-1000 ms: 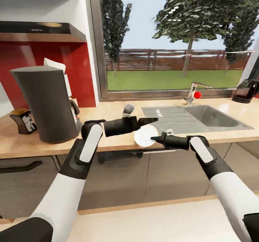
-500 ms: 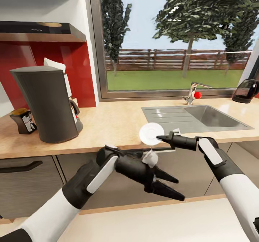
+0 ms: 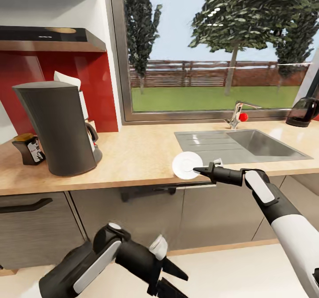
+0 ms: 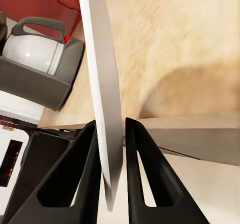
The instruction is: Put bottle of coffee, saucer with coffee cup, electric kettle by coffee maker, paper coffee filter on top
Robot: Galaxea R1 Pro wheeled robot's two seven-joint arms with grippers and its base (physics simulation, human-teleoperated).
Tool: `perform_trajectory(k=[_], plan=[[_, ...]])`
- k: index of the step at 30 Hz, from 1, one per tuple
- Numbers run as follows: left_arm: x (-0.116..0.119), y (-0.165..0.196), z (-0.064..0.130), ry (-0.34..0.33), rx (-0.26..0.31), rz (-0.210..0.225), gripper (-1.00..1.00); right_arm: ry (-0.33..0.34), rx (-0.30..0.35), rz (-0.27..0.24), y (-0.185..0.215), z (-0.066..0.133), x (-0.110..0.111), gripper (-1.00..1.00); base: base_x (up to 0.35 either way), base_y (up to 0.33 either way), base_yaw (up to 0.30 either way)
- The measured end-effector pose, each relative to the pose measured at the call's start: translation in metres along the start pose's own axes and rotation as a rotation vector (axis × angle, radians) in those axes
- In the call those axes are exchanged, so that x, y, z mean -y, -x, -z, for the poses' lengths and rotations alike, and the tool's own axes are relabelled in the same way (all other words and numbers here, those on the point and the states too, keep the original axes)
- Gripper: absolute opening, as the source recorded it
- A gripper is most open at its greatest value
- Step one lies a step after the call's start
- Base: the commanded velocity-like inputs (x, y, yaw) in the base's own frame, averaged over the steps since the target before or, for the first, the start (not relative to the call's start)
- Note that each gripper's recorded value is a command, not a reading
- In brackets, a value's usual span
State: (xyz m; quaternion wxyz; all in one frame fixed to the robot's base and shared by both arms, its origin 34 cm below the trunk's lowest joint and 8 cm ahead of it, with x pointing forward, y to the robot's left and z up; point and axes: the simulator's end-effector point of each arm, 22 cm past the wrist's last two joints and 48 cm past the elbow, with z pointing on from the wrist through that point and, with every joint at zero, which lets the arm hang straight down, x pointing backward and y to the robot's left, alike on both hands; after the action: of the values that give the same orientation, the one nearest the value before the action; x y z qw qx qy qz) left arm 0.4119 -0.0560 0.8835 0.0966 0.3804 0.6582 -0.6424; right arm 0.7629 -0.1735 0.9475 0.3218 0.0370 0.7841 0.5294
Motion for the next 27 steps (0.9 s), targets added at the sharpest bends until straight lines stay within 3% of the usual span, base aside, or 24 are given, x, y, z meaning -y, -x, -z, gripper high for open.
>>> perform_trajectory(k=[3,6,7,9,10,11,13,15,17,19,20,22,25,27], plan=[[-0.031,-0.061,0.005,0.035,0.049,0.110,1.00,0.000,0.000,0.000,0.000,0.000,0.000,-1.00,0.000,0.000,0.000],[-0.081,-0.129,0.026,0.123,0.124,0.202,1.00,-0.001,0.001,0.001,0.001,0.001,0.000,-1.00,0.000,0.000,0.000],[-0.099,-0.162,0.041,0.143,0.152,0.260,1.00,-0.006,0.003,0.002,0.002,0.003,0.002,-1.00,0.000,0.000,0.000],[-0.115,-0.200,0.061,0.154,0.190,0.327,1.00,-0.011,0.005,0.003,0.003,0.005,0.004,-1.00,0.000,0.000,0.000],[-0.122,-0.219,0.079,0.159,0.232,0.359,1.00,-0.013,0.005,0.003,0.003,0.006,0.005,-1.00,0.000,0.000,0.000],[-0.128,-0.237,0.106,0.172,0.319,0.388,1.00,-0.014,0.006,0.003,0.004,0.007,0.005,-1.00,0.000,0.000,0.000],[-0.133,-0.264,0.133,0.207,0.394,0.455,1.00,-0.015,0.006,0.002,0.004,0.007,0.006,-1.00,0.000,0.000,0.000],[-0.131,-0.304,0.162,0.260,0.487,0.555,1.00,-0.016,0.007,0.002,0.004,0.007,0.006,-1.00,0.000,0.000,0.000],[-0.131,-0.327,0.184,0.339,0.558,0.591,1.00,-0.016,0.007,0.002,0.004,0.008,0.006,-1.00,0.000,0.000,0.000],[-0.129,-0.339,0.190,0.371,0.595,0.612,1.00,-0.017,0.007,0.002,0.004,0.008,0.006,-1.00,0.000,0.000,0.000],[-0.127,-0.353,0.215,0.455,0.750,0.641,1.00,-0.016,0.007,0.002,0.004,0.008,0.006,-1.00,0.000,0.000,0.000],[-0.123,-0.367,0.229,0.510,0.827,0.670,1.00,-0.017,0.007,0.002,0.004,0.008,0.006,-1.00,0.000,0.000,0.000],[-0.139,-0.396,0.245,0.660,0.849,0.743,1.00,-0.017,0.007,0.002,0.004,0.008,0.006,-1.00,0.000,0.000,0.000],[-0.143,-0.405,0.249,0.702,0.850,0.766,1.00,-0.017,0.007,0.002,0.004,0.008,0.006,-1.00,0.000,0.000,0.000]])
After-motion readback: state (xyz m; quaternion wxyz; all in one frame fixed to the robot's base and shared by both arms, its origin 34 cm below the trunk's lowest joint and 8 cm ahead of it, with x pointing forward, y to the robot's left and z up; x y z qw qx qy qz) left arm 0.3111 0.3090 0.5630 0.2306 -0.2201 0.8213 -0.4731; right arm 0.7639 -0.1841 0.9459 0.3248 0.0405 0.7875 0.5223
